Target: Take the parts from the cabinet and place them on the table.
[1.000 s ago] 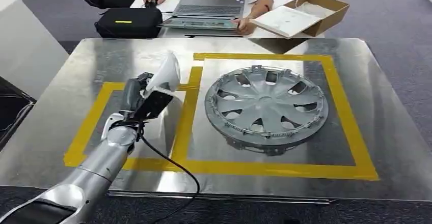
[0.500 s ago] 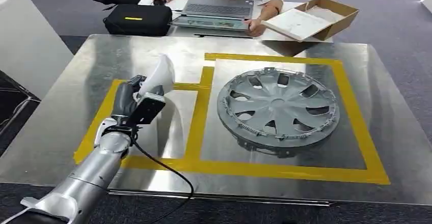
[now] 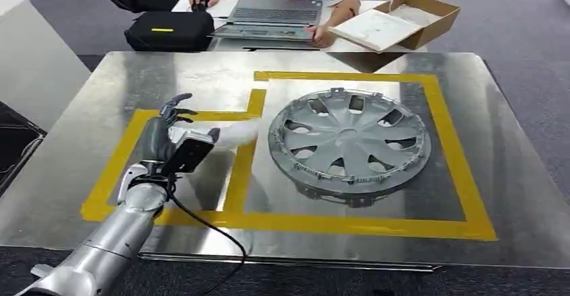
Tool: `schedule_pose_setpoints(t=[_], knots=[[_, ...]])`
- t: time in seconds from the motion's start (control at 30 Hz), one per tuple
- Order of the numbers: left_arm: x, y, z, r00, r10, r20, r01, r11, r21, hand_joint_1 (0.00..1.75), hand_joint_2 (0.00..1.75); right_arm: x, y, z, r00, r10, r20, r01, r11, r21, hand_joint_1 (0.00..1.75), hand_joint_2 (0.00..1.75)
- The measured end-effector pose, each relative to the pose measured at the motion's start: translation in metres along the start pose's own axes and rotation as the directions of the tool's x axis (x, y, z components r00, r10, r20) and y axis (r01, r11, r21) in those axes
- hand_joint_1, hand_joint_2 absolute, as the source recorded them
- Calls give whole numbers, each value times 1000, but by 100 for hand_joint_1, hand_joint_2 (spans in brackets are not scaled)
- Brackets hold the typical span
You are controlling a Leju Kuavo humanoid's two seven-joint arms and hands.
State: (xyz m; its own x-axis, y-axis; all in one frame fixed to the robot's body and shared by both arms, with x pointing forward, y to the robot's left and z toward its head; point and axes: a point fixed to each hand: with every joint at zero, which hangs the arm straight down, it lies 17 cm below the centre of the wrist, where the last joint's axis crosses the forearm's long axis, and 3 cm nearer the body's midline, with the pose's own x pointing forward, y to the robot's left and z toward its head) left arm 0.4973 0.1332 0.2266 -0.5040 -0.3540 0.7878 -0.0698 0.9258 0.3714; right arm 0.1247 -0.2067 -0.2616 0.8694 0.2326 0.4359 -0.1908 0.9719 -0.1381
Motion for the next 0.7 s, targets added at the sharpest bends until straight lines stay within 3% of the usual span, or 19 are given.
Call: schedule_pose_setpoints(t=[0.7], knots=[[1,1,17,1000,-2,-11,2,1000,0,0,175,-4,2,1,1000,-6,-15,6,1000,-6,0,0]])
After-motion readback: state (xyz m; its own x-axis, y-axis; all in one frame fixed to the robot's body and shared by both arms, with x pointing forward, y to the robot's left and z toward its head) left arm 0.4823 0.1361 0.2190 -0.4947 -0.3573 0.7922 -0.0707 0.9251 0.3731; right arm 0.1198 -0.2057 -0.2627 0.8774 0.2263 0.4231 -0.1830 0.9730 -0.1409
